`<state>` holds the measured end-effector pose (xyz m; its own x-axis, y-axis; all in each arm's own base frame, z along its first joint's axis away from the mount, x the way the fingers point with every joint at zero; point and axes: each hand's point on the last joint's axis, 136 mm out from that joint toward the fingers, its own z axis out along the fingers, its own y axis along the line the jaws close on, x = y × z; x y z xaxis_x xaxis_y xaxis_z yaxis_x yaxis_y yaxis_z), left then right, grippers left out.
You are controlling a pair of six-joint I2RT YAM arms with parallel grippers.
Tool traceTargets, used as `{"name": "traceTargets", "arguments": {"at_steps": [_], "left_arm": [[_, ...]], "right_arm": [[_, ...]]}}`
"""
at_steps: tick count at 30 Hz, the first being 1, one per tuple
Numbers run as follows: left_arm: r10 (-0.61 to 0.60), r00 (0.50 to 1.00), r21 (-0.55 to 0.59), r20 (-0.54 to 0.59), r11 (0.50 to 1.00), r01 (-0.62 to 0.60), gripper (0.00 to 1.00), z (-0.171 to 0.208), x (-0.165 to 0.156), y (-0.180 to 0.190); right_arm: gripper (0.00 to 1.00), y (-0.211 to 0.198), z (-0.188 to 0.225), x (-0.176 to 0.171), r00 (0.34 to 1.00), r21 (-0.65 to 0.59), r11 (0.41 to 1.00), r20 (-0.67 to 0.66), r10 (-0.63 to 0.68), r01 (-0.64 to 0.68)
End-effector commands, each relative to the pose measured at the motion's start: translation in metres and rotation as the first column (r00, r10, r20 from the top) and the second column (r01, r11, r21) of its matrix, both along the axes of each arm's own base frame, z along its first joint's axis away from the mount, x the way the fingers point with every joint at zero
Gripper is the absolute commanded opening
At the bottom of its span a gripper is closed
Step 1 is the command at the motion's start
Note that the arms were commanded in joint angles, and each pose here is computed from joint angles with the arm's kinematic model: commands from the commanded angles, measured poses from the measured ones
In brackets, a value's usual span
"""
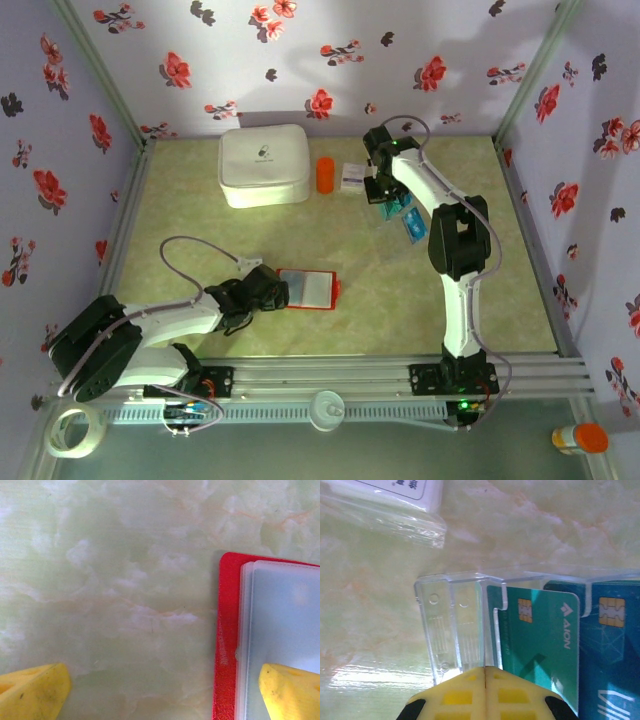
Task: Put the credit cards into the card holder
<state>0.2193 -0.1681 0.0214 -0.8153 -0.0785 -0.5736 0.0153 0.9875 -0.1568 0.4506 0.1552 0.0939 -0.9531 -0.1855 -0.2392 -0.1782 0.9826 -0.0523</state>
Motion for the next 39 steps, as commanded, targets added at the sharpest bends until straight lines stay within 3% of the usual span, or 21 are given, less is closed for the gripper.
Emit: {"name": "traceTargets", "arguments": {"at_steps": [1, 7, 12, 18, 23, 26, 31, 39], "left_arm": [[0.036, 0.990, 0.106, -0.136, 0.994, -0.022, 0.99, -0.033, -0.030, 0.032], [0.038, 0.991, 0.115, -0.129, 0.993, -0.023, 0.99, -0.031, -0.029, 0.034], [0.038, 0.991, 0.126, -0.128, 0.992, -0.022, 0.99, -0.030, -0.029, 0.035], [0.039, 0.991, 0.139, -0.124, 0.990, -0.022, 0.99, -0.029, -0.028, 0.036], [0.053, 0.991, 0.155, -0.120, 0.987, -0.034, 0.99, -0.027, -0.027, 0.040], [0.062, 0.991, 0.166, -0.120, 0.985, -0.041, 0.99, -0.026, -0.028, 0.043], [0.075, 0.990, 0.187, -0.118, 0.981, -0.052, 0.99, -0.024, -0.029, 0.048], [0.090, 0.988, 0.203, -0.124, 0.977, -0.063, 0.99, -0.023, -0.033, 0.055]], "right_arm": [[0.00, 0.016, 0.041, -0.001, 0.998, 0.076, 0.996, 0.062, 0.031, -0.036], [0.00, 0.041, 0.086, -0.014, 0.988, 0.157, 0.984, 0.143, 0.060, -0.082], [0.00, 0.066, 0.112, -0.033, 0.978, 0.303, 0.948, 0.204, 0.036, -0.098], [0.00, 0.092, 0.130, -0.067, 0.970, 0.584, 0.808, 0.230, -0.073, -0.077], [0.00, 0.120, 0.114, -0.114, 0.960, 0.760, 0.645, 0.232, -0.159, -0.077], [0.00, 0.137, 0.096, -0.145, 0.953, 0.801, 0.592, 0.239, -0.188, -0.084], [0.00, 0.161, 0.057, -0.187, 0.939, 0.840, 0.537, 0.243, -0.242, -0.079], [0.00, 0.181, 0.018, -0.214, 0.921, 0.858, 0.506, 0.265, -0.285, -0.089]]}}
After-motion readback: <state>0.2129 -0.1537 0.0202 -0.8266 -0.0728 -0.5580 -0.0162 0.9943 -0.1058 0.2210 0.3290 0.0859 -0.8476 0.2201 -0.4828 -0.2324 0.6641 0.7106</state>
